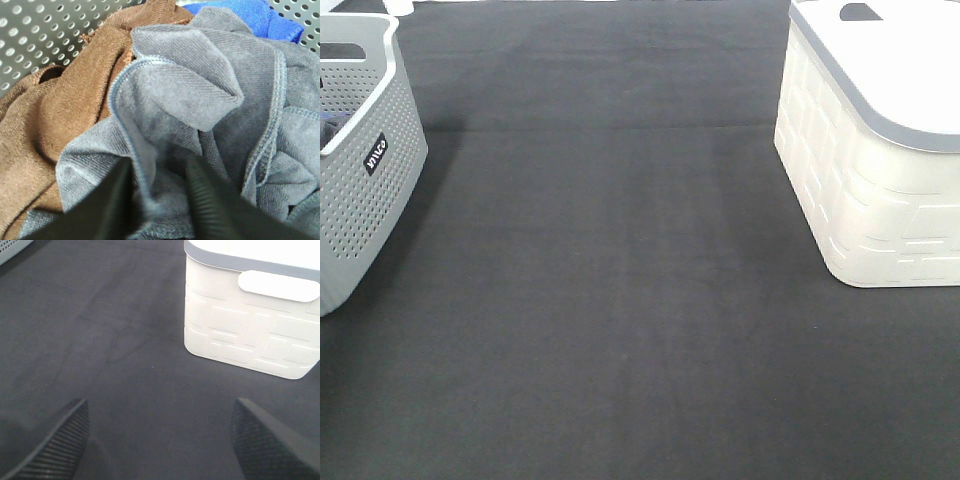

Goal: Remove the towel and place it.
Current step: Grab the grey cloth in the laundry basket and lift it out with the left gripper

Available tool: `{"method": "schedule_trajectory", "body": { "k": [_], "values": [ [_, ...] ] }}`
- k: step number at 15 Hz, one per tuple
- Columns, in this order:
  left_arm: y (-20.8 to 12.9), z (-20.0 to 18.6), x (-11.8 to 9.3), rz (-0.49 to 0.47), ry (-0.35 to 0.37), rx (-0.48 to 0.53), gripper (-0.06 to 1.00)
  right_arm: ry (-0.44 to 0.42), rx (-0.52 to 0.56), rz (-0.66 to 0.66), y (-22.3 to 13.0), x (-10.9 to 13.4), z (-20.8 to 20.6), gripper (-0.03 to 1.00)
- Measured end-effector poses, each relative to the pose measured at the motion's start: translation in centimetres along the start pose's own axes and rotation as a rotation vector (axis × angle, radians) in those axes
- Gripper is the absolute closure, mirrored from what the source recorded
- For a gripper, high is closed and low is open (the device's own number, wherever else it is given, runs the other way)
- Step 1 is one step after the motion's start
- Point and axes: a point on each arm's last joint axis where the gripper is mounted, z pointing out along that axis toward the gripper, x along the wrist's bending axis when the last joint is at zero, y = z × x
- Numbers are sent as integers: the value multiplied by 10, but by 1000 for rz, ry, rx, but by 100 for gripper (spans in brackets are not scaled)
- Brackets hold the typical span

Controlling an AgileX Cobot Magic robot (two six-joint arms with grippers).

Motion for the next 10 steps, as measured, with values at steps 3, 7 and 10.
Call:
{"method": "schedule_trajectory", "body": {
  "k": [3, 7, 10],
  "values": [
    [0, 0, 1, 3, 7, 2, 91, 0, 0, 0, 0, 0, 0, 20],
    [0, 0, 1, 37, 7, 3, 94, 0, 0, 0, 0, 0, 0, 20],
    [0, 0, 1, 83, 5, 3, 94, 0, 0, 0, 0, 0, 0, 20]
  ]
}}
